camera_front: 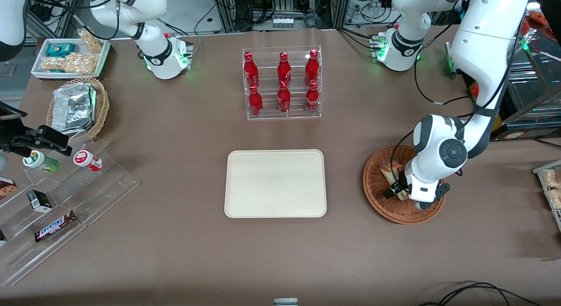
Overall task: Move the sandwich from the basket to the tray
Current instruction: 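Close the left gripper on the wrapped sandwich and lift it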
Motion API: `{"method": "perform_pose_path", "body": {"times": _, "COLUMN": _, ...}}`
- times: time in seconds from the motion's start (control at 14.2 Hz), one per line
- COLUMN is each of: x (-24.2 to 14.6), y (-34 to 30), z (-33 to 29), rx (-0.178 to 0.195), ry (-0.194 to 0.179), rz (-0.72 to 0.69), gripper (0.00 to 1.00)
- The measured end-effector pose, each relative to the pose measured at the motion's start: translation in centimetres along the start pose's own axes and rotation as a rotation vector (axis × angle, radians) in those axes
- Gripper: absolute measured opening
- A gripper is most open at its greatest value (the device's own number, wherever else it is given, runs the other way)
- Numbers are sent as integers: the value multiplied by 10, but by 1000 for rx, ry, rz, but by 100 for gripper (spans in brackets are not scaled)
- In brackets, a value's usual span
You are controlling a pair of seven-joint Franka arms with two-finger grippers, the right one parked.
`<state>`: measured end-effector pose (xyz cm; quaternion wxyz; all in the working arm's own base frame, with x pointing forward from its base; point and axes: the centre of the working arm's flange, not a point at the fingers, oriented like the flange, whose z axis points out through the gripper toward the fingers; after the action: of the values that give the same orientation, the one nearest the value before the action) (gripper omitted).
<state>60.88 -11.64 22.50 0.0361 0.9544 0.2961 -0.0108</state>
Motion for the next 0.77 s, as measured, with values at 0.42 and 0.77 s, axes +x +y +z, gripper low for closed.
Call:
{"method": "perform_pose_path", "body": {"times": 0.42, "x": 8, "y": 0, "z": -11, "rx": -7, "ry": 13, "rz": -8, "gripper": 100}}
{"method": "perform_pose_path", "body": {"times": 0.77, "x": 21, "y": -4, "z": -30, "rx": 98, "ry": 5, "rz": 29, "gripper": 100}}
